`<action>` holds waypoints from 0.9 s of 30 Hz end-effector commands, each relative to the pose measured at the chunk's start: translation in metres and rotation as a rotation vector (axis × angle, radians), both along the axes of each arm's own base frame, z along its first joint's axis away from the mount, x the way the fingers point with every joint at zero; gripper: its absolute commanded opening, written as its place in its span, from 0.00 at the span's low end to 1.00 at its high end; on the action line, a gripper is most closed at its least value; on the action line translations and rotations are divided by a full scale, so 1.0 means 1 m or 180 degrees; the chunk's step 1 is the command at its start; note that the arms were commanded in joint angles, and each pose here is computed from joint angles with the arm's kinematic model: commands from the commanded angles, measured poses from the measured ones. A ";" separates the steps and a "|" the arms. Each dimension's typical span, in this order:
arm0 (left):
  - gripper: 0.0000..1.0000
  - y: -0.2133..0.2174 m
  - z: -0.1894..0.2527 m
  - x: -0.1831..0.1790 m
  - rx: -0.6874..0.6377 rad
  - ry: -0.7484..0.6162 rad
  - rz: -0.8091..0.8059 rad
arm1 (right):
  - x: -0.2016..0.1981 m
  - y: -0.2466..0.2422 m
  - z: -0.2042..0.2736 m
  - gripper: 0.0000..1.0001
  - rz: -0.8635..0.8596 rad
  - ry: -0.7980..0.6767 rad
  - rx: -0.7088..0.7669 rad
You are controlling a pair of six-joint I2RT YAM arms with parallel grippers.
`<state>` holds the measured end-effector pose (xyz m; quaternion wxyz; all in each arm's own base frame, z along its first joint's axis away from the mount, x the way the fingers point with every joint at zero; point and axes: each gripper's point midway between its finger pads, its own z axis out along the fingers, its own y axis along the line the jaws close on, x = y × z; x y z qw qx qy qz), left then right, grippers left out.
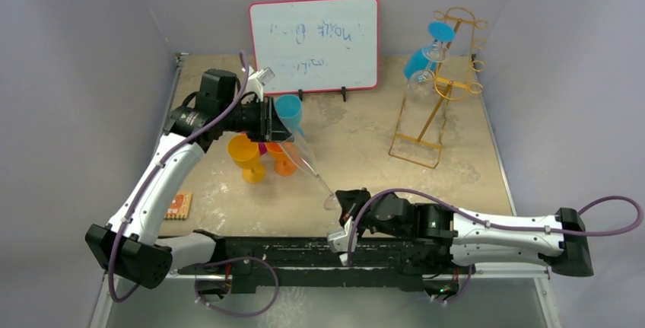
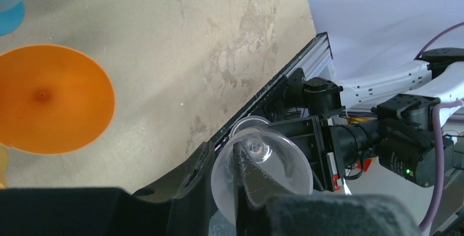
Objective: Take the wine glass off the wine glass rack
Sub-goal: Place the wine glass at the center of the board.
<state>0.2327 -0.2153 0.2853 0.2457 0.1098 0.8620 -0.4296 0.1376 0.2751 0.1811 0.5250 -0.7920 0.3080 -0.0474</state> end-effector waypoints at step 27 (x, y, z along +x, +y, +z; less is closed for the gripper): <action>0.00 0.000 0.030 -0.028 -0.0015 -0.0490 -0.0298 | 0.019 -0.002 0.081 0.32 -0.0271 -0.0470 0.0893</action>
